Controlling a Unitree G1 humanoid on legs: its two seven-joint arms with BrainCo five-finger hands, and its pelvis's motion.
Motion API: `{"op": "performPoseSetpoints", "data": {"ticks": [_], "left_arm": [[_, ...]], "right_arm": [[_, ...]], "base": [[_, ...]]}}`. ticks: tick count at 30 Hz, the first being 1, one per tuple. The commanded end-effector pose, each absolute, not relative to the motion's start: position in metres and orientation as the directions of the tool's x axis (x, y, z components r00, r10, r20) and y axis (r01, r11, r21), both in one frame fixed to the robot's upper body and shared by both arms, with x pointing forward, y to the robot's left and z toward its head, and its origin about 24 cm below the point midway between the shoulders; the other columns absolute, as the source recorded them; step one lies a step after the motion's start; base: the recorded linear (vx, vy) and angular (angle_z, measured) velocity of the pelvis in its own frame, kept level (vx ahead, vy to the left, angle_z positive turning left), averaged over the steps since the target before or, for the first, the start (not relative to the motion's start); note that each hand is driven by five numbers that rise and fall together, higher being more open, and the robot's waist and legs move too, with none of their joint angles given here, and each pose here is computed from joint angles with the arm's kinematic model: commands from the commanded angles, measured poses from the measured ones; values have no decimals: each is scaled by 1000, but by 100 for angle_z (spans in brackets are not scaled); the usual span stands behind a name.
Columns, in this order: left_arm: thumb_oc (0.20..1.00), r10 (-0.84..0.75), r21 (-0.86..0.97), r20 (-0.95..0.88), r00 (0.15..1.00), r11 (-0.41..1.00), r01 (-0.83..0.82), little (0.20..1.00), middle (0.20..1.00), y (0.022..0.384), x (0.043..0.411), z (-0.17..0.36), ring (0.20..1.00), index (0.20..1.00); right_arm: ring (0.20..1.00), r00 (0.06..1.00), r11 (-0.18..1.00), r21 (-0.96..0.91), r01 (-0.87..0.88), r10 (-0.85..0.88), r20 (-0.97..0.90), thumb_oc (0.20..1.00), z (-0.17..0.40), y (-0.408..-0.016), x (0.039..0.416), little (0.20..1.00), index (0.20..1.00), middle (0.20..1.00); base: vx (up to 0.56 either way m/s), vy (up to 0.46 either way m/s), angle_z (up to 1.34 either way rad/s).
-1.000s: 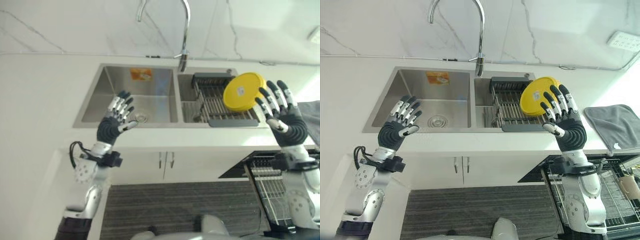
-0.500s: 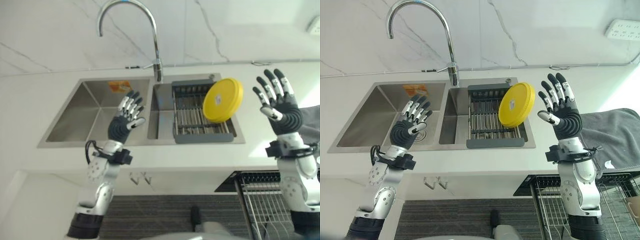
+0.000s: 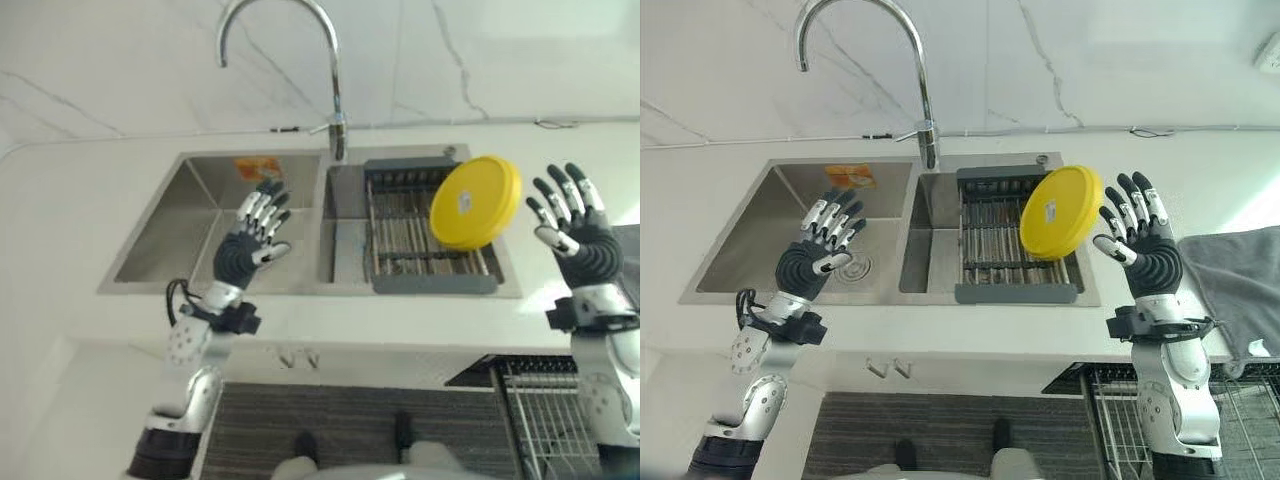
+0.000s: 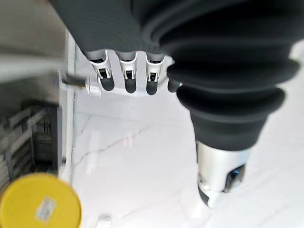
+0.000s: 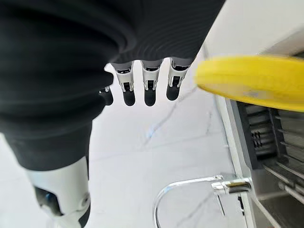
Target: Place the dishes in the dishwasher.
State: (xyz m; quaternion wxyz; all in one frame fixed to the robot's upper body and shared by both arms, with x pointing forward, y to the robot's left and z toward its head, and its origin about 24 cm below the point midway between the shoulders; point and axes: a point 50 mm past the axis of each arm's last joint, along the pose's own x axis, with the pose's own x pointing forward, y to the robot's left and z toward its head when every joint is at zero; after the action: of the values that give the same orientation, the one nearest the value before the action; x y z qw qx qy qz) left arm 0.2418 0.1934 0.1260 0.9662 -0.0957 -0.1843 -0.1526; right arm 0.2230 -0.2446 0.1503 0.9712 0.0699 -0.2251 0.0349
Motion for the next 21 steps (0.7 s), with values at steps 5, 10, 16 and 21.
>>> {"op": "performPoseSetpoints", "data": {"ticks": [5, 10, 16, 21], "left_arm": [[1000, -237, -34, 502, 832, 956, 293, 1000, 1000, 201, 241, 158, 1000, 1000], [1000, -219, -39, 499, 839, 961, 274, 1000, 1000, 203, 242, 160, 1000, 1000], [1000, -219, -25, 499, 839, 964, 266, 1000, 1000, 202, 242, 160, 1000, 1000], [1000, -213, -24, 492, 844, 966, 257, 1000, 1000, 204, 242, 160, 1000, 1000]], "right_arm": [[1000, 794, 990, 135, 49, -121, 596, 1000, 177, -242, 230, 1000, 1000, 1000], [1000, 775, 975, -34, 221, -155, 613, 1000, 190, -257, 234, 1000, 1000, 1000], [1000, 735, 948, 29, 317, -265, 624, 1000, 197, -272, 236, 1000, 1000, 1000], [1000, 695, 926, 62, 373, -323, 643, 1000, 204, -281, 235, 1000, 1000, 1000]], "base": [[7, 84, 4], [-10, 16, -3], [-13, -3, -16], [-1, -1, -1]]}}
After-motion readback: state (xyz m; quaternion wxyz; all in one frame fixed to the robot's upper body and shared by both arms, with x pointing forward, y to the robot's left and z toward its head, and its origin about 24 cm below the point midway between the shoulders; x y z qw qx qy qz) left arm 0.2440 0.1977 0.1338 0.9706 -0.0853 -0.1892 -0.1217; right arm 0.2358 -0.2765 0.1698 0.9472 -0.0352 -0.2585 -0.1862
